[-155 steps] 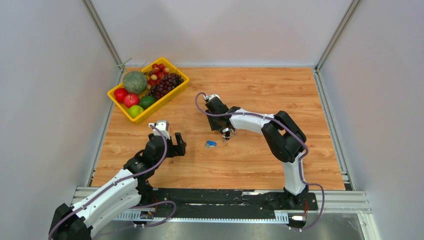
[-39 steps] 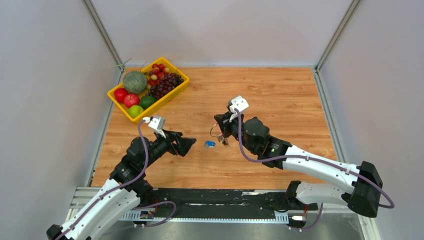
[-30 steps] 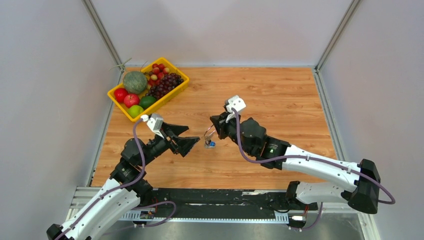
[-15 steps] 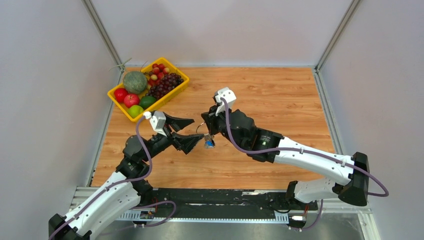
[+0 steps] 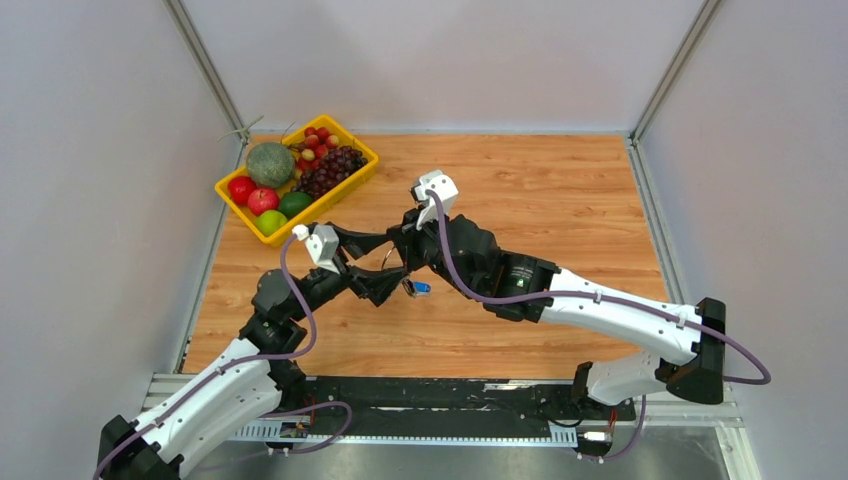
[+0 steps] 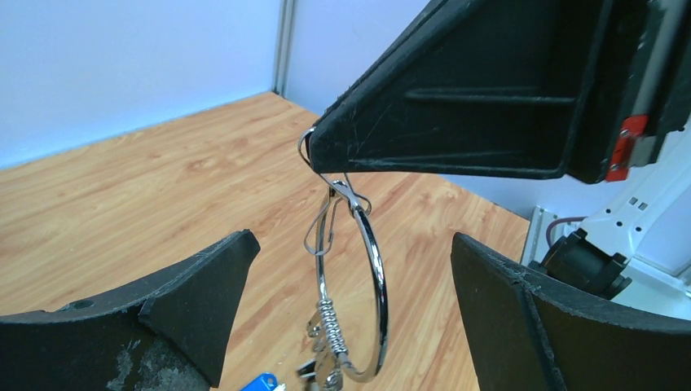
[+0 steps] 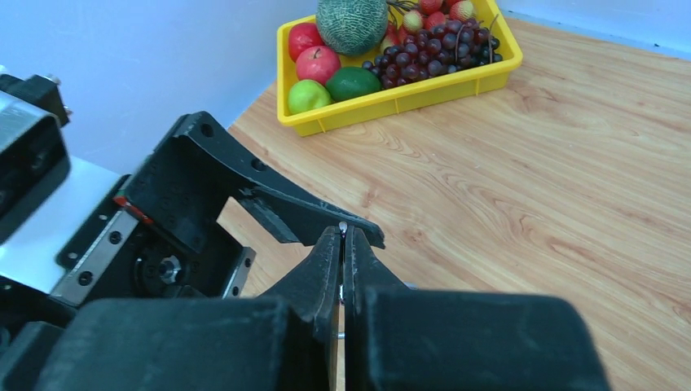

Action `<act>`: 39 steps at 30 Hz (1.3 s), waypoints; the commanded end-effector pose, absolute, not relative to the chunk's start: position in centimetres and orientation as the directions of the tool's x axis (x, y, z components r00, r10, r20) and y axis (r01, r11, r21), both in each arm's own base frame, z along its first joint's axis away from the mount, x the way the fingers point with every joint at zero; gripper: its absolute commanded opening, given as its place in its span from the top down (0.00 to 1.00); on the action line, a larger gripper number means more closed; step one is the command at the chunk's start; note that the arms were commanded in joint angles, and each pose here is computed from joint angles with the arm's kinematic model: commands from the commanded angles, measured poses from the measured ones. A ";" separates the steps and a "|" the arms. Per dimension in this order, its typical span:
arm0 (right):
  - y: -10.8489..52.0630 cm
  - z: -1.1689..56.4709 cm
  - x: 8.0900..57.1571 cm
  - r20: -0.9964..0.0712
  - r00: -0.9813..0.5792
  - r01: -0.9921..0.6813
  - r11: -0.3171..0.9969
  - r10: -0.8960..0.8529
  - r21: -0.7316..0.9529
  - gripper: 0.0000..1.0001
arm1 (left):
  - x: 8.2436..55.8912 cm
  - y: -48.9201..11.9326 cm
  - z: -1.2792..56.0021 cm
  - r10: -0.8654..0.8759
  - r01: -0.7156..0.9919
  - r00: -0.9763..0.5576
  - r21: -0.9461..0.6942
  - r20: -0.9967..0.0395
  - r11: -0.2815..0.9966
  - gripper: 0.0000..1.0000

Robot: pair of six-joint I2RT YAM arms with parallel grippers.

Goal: Put the keys on the keyring

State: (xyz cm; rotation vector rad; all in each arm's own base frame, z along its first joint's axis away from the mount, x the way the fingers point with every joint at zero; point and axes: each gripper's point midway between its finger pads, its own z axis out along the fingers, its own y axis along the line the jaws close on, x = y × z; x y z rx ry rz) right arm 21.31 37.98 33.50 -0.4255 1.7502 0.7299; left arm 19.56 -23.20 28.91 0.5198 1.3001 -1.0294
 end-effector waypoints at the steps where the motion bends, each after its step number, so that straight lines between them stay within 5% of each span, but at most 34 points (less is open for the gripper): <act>1: 38.6 36.4 20.9 -0.947 -0.289 -0.622 0.724 0.140 0.297 1.00 | 19.7 -23.0 30.0 -0.331 0.850 0.023 -0.156 -0.943 0.504 0.00; 12: 39.5 36.9 20.1 -0.948 -0.285 -0.633 0.715 0.141 0.297 1.00 | 20.3 -22.8 30.8 -0.341 0.832 0.064 -0.139 -0.938 0.537 0.03; 21: 39.2 37.8 19.7 -0.951 -0.265 -0.624 0.725 0.156 0.293 1.00 | 20.4 -23.3 30.2 -0.312 0.840 0.052 -0.128 -0.949 0.527 0.38; 32: 39.4 37.6 19.5 -0.953 -0.263 -0.622 0.728 0.153 0.289 1.00 | 20.1 -23.1 30.7 -0.320 0.841 0.068 -0.118 -0.945 0.527 0.59; 39: 39.3 36.6 19.2 -0.952 -0.273 -0.622 0.729 0.141 0.286 1.00 | 19.6 -22.8 31.5 -0.345 0.844 0.086 -0.116 -0.935 0.523 0.89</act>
